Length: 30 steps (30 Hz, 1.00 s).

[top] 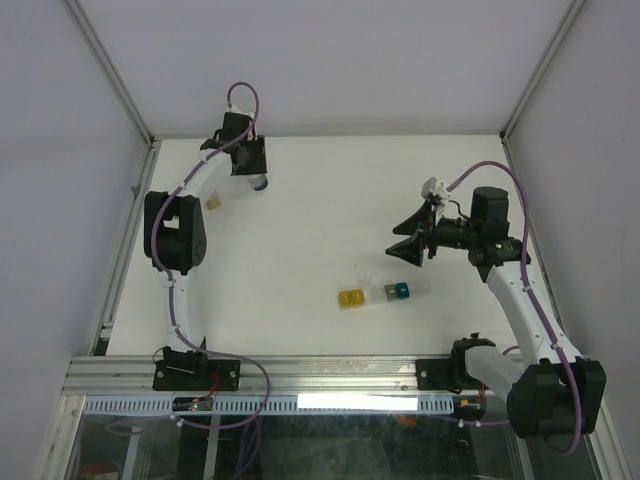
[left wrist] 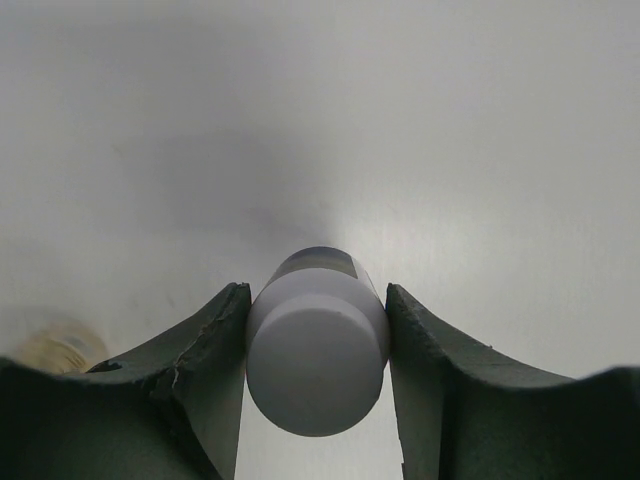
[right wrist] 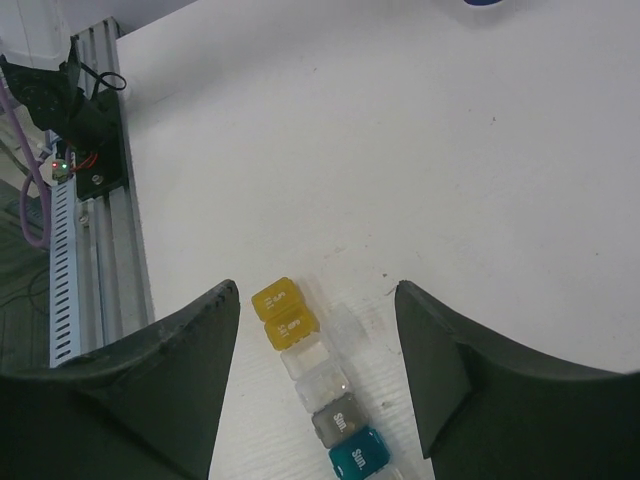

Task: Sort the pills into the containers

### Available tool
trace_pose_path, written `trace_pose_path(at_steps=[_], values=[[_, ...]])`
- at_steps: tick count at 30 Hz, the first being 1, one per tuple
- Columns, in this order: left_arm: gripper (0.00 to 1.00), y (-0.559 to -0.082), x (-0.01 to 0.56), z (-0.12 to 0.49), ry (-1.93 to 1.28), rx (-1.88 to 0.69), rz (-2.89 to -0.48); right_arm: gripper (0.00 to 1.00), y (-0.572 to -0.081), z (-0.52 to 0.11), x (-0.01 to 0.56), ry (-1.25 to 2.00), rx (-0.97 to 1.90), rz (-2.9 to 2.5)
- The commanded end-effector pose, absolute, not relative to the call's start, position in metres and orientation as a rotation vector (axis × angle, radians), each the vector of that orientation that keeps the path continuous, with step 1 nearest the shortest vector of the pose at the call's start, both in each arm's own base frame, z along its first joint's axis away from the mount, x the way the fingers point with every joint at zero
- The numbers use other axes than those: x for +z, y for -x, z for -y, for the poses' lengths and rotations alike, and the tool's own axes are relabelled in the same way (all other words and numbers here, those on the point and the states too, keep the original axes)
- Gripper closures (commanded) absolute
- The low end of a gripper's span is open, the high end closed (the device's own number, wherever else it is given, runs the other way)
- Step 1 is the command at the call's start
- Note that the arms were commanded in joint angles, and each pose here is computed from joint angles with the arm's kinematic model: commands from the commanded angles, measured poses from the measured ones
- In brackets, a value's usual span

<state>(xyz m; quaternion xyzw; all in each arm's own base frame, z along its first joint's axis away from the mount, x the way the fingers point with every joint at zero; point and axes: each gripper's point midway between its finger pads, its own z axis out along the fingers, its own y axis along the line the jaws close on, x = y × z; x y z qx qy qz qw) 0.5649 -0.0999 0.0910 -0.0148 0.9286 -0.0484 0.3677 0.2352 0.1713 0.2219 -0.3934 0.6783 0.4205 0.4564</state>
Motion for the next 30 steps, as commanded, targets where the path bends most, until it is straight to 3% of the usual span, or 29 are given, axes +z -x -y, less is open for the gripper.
trace_pose_path(at_steps=[1,6,13,30], values=[[0.97,-0.504,0.204,0.192,-0.092,-0.453,-2.178,0.33,-0.22,-0.177,0.235,1.078,1.07,-1.51],[1.0,-0.407,0.23,0.267,-0.187,-0.909,-2.056,0.23,-0.206,-0.179,0.231,1.213,1.031,-1.355],[1.0,-0.314,0.265,0.322,-0.258,-1.173,-1.896,0.18,-0.208,-0.181,0.239,1.259,0.949,-1.255],[1.0,-0.24,0.282,0.383,-0.113,-1.349,-1.764,0.17,-0.194,-0.188,0.238,1.322,0.907,-1.202]])
